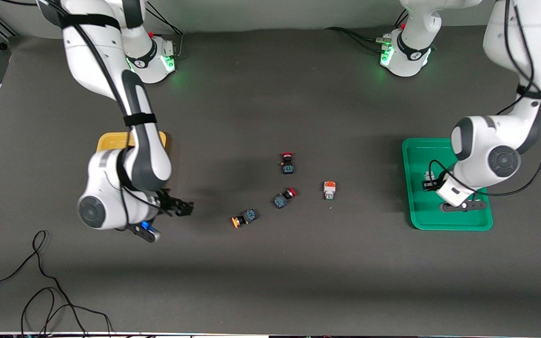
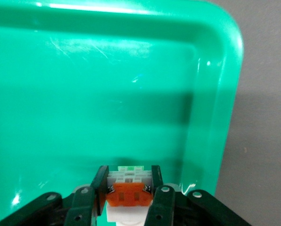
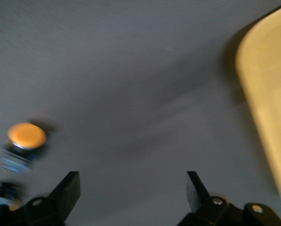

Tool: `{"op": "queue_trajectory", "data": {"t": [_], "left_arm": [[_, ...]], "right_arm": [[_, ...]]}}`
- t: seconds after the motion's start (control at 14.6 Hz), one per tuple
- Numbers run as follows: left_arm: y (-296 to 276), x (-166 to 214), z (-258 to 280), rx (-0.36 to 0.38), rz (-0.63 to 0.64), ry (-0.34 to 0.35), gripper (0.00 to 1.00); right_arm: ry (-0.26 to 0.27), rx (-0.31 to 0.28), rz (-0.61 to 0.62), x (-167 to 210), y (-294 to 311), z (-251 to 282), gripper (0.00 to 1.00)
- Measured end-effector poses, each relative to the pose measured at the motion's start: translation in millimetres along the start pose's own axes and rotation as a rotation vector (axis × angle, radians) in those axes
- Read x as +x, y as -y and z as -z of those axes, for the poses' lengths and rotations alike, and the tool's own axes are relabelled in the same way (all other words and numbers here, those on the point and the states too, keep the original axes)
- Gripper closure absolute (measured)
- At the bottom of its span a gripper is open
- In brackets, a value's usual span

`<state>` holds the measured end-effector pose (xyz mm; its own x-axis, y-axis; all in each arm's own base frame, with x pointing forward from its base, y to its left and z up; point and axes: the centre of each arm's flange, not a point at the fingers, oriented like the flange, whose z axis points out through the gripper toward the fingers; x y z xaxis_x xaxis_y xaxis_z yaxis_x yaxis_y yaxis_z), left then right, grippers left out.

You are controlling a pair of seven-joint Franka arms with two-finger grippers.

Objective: Place green and yellow buttons in trays
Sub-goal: 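Place the green button in the green tray while the right gripper reaches, then grasp the second yellow button while the left gripper reaches the green button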

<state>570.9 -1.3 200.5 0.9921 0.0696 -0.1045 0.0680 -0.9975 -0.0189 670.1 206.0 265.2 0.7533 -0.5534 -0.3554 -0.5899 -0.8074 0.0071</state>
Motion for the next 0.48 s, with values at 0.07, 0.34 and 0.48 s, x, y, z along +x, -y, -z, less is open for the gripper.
{"op": "queue_trajectory", "data": {"t": [0.07,0.34,0.48], "left_arm": [[0,0,-2,0.002,-0.009,0.002,0.55],[10,7,31,0.002,-0.038,-0.005,0.15],[22,18,84,0.0,-0.037,0.016,0.0]], "right_arm": [[-0.015,0.021,-0.046,2,18,-7,0.0],[-0.07,0.111,-0.161,-7,76,-50,0.0],[-0.071,0.144,-0.195,-20,95,-65,0.0]]}}
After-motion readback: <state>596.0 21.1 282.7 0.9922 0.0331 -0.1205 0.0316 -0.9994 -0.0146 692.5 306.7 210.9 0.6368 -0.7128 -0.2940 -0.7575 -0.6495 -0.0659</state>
